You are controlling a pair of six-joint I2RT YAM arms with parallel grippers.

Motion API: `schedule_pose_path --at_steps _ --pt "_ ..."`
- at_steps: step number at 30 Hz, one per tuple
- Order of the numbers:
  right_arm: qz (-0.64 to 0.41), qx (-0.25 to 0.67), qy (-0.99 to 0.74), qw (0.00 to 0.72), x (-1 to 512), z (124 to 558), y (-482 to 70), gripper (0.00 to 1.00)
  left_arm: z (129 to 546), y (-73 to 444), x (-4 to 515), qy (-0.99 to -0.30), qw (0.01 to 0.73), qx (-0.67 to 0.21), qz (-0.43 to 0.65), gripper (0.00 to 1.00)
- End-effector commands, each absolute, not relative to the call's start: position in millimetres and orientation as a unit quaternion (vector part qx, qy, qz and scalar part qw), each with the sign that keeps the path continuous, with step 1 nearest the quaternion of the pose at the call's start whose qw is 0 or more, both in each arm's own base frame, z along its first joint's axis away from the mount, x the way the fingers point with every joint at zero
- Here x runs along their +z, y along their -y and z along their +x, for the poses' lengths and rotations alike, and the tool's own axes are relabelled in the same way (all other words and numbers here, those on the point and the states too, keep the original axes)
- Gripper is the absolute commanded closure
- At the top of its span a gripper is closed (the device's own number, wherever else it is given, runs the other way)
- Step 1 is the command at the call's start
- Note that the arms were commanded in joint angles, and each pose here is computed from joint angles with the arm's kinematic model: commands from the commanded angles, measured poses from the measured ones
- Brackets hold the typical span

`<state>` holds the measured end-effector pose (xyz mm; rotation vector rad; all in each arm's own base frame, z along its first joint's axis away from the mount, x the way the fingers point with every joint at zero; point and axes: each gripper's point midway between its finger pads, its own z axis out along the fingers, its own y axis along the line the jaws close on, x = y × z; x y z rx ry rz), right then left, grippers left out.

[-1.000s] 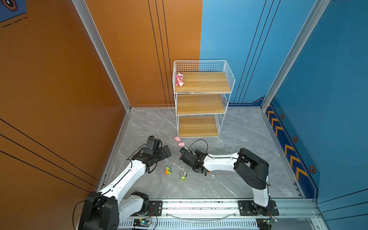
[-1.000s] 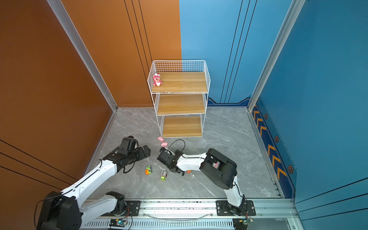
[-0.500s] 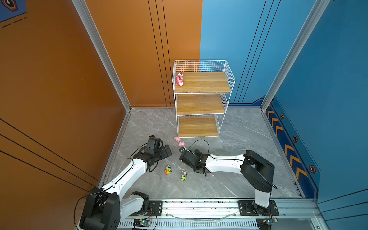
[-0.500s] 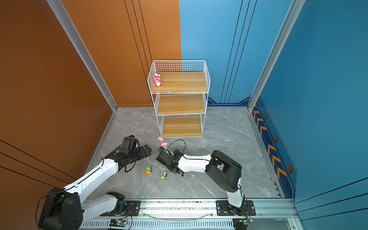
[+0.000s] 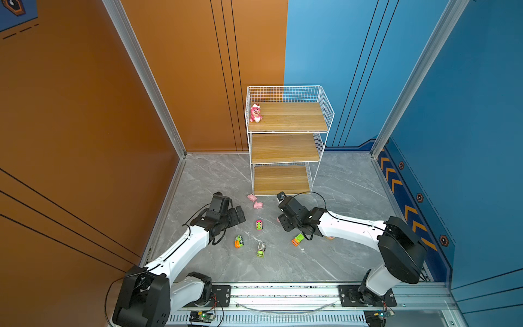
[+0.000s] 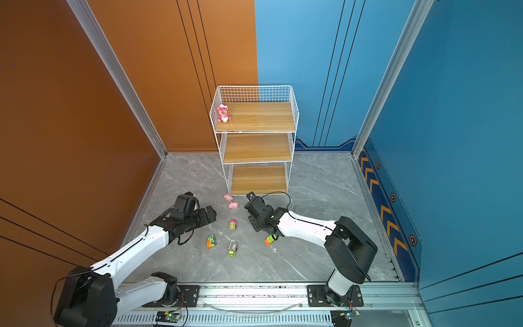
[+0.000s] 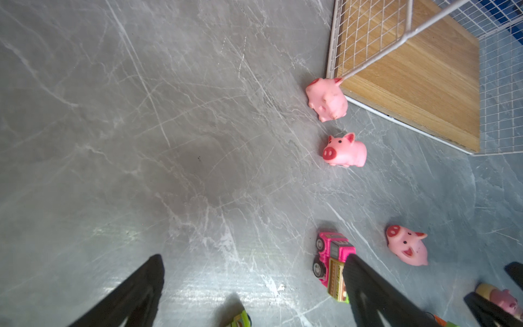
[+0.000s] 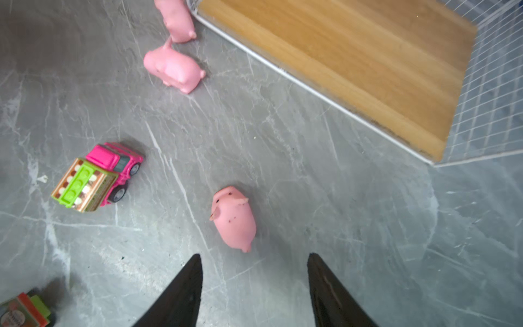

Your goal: Place and organize the plastic toys onto the shelf

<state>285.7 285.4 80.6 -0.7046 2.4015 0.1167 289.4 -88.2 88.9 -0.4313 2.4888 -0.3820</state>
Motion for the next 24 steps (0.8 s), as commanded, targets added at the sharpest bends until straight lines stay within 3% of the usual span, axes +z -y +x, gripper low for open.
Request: schedule_pose_path --at_steps 1,24 --pt "-0.248 0.068 -0.925 0.278 65 267 -281 0.40 285 90 84 -0.936 0.282 -0.140 -0.156 0.00" --pt "-0.159 0.046 -0.954 0.252 17 299 -267 0.42 285 90 88 -0.935 0.287 -0.143 -0.154 0.00"
